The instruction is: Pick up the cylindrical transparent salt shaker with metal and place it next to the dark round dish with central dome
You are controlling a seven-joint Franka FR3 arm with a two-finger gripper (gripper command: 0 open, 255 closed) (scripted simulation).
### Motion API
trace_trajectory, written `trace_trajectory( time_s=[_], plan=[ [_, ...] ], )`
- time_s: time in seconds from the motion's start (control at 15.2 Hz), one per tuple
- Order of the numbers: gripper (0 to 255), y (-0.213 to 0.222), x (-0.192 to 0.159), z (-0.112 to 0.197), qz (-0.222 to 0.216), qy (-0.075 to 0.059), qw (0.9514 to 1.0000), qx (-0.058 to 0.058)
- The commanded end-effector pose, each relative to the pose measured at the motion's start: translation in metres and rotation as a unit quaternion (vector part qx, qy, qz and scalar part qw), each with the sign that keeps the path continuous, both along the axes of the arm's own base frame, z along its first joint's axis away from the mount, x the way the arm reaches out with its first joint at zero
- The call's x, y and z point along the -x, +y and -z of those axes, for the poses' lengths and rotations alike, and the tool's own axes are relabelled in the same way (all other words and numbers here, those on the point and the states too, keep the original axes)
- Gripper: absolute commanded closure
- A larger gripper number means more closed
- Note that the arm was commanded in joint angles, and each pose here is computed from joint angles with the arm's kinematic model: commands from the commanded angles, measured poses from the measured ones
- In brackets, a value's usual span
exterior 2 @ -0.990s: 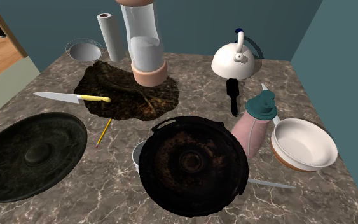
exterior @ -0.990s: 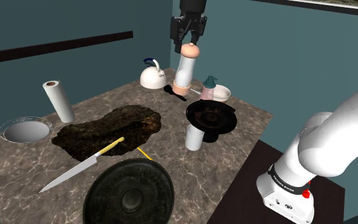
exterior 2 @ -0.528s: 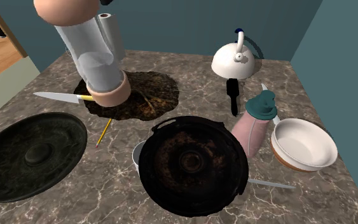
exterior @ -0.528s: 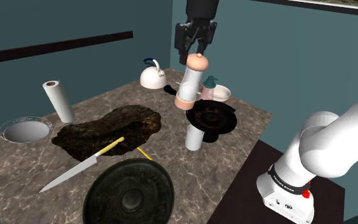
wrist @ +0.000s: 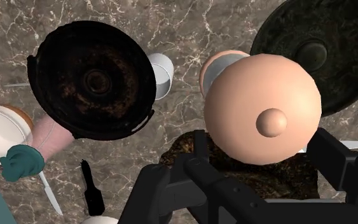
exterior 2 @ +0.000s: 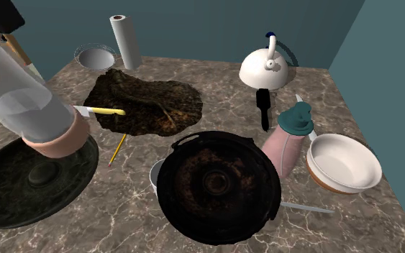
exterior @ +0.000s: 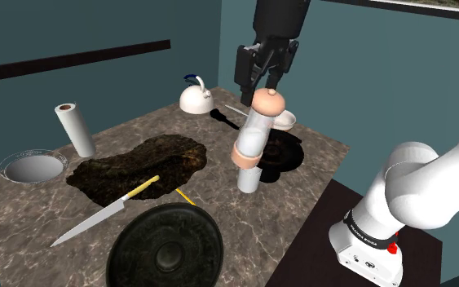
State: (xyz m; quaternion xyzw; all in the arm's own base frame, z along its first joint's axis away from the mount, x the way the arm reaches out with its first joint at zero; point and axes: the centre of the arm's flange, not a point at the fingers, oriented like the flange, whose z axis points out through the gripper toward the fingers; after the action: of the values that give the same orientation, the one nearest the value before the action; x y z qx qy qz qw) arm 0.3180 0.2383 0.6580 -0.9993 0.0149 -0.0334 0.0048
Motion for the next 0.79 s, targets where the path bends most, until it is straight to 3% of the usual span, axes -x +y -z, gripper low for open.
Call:
trace_trajectory(
  time_s=[0.0, 0.73],
  plan=[
    [255, 0.015, 0.022, -0.001, 0.001, 0.000, 1.0000, 0.000],
    [255, 0.105, 0.142, -0.001, 0.001, 0.000, 1.0000, 0.000]
  ],
)
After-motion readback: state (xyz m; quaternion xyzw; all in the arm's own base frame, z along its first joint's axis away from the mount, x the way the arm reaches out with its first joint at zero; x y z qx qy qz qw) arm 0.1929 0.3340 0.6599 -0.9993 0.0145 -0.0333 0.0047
